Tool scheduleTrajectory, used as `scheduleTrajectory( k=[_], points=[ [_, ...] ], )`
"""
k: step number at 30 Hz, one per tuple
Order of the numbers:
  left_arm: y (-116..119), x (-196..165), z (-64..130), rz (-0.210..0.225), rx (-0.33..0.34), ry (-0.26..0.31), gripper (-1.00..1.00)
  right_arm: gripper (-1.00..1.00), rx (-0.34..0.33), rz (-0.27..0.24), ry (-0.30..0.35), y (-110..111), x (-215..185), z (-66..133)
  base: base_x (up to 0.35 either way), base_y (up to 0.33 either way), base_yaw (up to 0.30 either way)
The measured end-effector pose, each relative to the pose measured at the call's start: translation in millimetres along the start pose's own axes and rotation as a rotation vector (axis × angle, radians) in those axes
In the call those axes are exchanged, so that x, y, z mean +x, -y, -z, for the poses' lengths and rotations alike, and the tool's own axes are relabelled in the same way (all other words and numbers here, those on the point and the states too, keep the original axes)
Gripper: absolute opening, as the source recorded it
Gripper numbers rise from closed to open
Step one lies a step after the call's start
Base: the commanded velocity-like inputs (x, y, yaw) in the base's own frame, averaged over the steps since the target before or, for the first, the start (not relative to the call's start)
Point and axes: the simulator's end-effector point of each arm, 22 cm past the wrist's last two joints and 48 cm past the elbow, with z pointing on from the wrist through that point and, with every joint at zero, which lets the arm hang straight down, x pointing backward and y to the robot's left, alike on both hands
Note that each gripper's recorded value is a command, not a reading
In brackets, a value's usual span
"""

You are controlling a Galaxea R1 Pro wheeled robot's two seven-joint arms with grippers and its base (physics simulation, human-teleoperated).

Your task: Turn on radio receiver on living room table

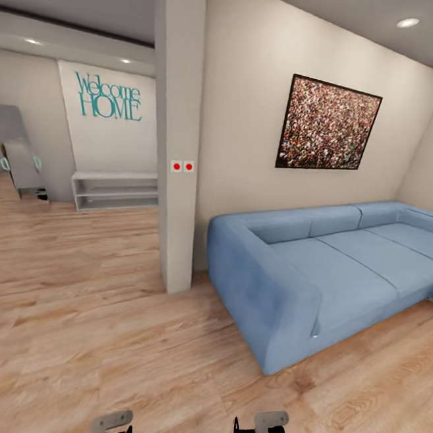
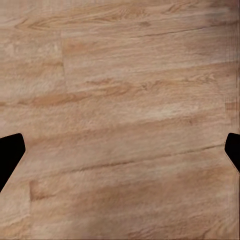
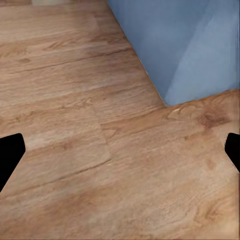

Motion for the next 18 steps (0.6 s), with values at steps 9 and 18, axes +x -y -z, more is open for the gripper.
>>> scheduleTrajectory(
  k=[9,18],
  points=[
    [0.3,-1.5,0.6,0.001,0.001,0.004,1.0,1.0,0.001,0.0,0.005,0.5,-2.0,0.4,0.336,0.091,-0.291],
    [0.7,-4.1,1.4,0.002,0.002,0.01,1.0,1.0,0.002,0.001,0.009,0.8,-4.0,1.0,0.336,0.095,-0.293]
  ],
)
